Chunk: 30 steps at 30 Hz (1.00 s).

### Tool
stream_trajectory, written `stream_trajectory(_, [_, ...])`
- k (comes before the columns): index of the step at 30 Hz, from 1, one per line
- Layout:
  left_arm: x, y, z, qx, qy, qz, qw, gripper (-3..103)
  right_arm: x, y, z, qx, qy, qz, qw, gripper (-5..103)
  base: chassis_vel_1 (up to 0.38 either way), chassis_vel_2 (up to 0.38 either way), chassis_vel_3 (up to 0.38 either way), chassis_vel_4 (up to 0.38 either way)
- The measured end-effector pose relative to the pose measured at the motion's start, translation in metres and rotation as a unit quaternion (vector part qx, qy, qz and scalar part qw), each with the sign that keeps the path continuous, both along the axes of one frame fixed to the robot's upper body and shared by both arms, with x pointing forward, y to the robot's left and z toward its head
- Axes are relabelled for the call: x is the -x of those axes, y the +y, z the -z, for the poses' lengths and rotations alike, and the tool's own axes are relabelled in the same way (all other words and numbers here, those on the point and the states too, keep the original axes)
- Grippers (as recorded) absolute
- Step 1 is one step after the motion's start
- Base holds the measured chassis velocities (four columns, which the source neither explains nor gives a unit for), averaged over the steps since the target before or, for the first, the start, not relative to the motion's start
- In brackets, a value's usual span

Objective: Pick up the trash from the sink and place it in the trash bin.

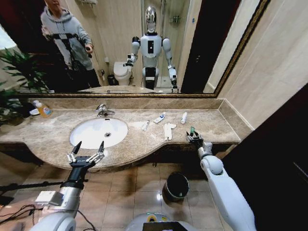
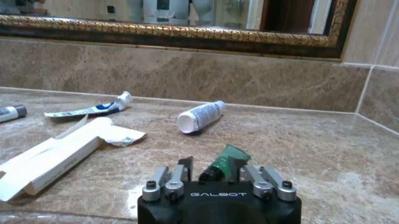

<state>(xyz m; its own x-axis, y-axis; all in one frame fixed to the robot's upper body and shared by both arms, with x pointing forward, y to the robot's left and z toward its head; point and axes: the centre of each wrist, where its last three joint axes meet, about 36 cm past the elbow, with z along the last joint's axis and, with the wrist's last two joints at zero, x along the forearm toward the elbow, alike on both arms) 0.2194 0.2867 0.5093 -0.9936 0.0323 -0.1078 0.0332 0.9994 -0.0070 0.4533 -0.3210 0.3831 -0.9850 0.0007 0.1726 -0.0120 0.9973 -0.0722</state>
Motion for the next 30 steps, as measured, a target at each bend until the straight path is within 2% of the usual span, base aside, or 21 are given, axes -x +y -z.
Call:
stream_trajectory(1, [0.0,0.0,0.0,0.0,0.0,0.0,1.0,100,0.0004,-0.0007,0.0002,0.0,0.0,0.001,1.0,35,0.0,0.0,0.0,0.0])
stream_trajectory(3, [0.0,0.0,0.0,0.0,0.0,0.0,1.0,100,0.0011,-0.0018,0.0006,0.0,0.001,0.001,1.0,35,0.0,0.0,0.0,0.0])
stream_trajectory(4, [0.0,0.0,0.0,0.0,0.0,0.0,1.0,100,0.0025,-0.003,0.0015,0.0,0.003,0.002,1.0,24,0.0,0.0,0.0,0.0])
stream_trajectory(6, [0.0,0.0,0.0,0.0,0.0,0.0,1.0,100,0.0034,-0.0036,0.0018,0.0,0.004,0.002,1.0,24,0.0,0.0,0.0,0.0])
stream_trajectory(9, [0.0,0.0,0.0,0.0,0.0,0.0,1.0,100,0.0057,-0.0038,0.001,0.0,0.002,0.001,1.0,8,0.0,0.0,0.0,0.0])
stream_trajectory(10, [0.0,0.0,0.0,0.0,0.0,0.0,1.0,100,0.0057,-0.0038,0.001,0.0,0.002,0.001,1.0,8,0.0,0.0,0.0,0.0])
stream_trajectory(12, [0.0,0.0,0.0,0.0,0.0,0.0,1.0,100,0.0069,-0.0028,-0.0001,0.0,0.001,0.0,1.0,1,0.0,0.0,0.0,0.0])
stream_trajectory(18, [0.0,0.0,0.0,0.0,0.0,0.0,1.0,100,0.0085,-0.0003,-0.0049,0.0,-0.006,-0.002,1.0,0,0.0,0.0,0.0,0.0])
stream_trajectory(21, [0.0,0.0,0.0,0.0,0.0,0.0,1.0,100,0.0082,0.0002,-0.0063,0.0,-0.008,-0.001,1.0,17,0.0,0.0,0.0,0.0])
stream_trajectory(22, [0.0,0.0,0.0,0.0,0.0,0.0,1.0,100,0.0082,0.0002,-0.0063,0.0,-0.008,-0.001,1.0,17,0.0,0.0,0.0,0.0])
stream_trajectory(23, [0.0,0.0,0.0,0.0,0.0,0.0,1.0,100,0.0082,0.0003,-0.0065,0.0,-0.008,-0.001,1.0,22,0.0,0.0,0.0,0.0])
stream_trajectory(24, [0.0,0.0,0.0,0.0,0.0,0.0,1.0,100,0.0082,0.0004,-0.0066,0.0,-0.007,-0.001,1.0,22,0.0,0.0,0.0,0.0])
stream_trajectory(26, [0.0,0.0,0.0,0.0,0.0,0.0,1.0,100,0.0077,-0.0006,-0.0068,0.001,-0.005,-0.003,1.0,33,0.0,0.0,0.0,0.0])
stream_trajectory(27, [0.0,0.0,0.0,0.0,0.0,0.0,1.0,100,0.0077,-0.0006,-0.0068,0.001,-0.005,-0.003,1.0,33,0.0,0.0,0.0,0.0])
stream_trajectory(30, [0.0,0.0,0.0,0.0,0.0,0.0,1.0,100,0.0053,-0.0036,-0.0062,0.003,-0.002,-0.006,1.0,50,0.0,0.0,0.0,0.0])
